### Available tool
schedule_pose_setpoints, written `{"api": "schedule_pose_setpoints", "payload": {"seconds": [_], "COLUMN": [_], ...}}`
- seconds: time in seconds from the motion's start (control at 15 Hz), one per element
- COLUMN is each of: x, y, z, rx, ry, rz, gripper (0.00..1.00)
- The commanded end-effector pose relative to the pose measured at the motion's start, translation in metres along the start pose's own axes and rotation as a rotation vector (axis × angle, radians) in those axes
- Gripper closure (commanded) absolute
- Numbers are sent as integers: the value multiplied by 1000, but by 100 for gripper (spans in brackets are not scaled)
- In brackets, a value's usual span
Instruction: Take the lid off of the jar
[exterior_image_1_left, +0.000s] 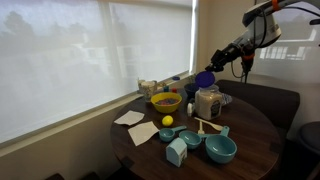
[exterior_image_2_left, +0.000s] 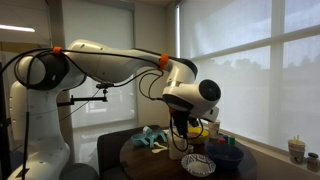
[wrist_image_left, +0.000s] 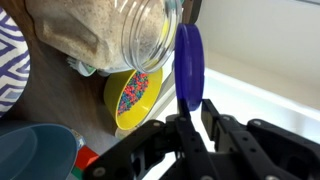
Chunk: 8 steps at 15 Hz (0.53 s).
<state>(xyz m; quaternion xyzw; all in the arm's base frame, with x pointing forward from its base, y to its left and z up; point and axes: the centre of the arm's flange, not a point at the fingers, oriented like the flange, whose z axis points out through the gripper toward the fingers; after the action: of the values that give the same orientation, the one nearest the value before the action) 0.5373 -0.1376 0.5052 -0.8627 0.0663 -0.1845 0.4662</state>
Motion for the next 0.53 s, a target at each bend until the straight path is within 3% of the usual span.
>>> {"api": "schedule_pose_setpoints", "payload": {"seconds": [0.0, 0.4, 0.47], "x": [-10, -24, -24], "y": [-16, -25, -25], "z": [-24, -47, -49], "rx": [53, 75, 68], "ry": [6, -1, 0], "rz": [-29, -38, -39], "gripper": [95, 95, 90]}}
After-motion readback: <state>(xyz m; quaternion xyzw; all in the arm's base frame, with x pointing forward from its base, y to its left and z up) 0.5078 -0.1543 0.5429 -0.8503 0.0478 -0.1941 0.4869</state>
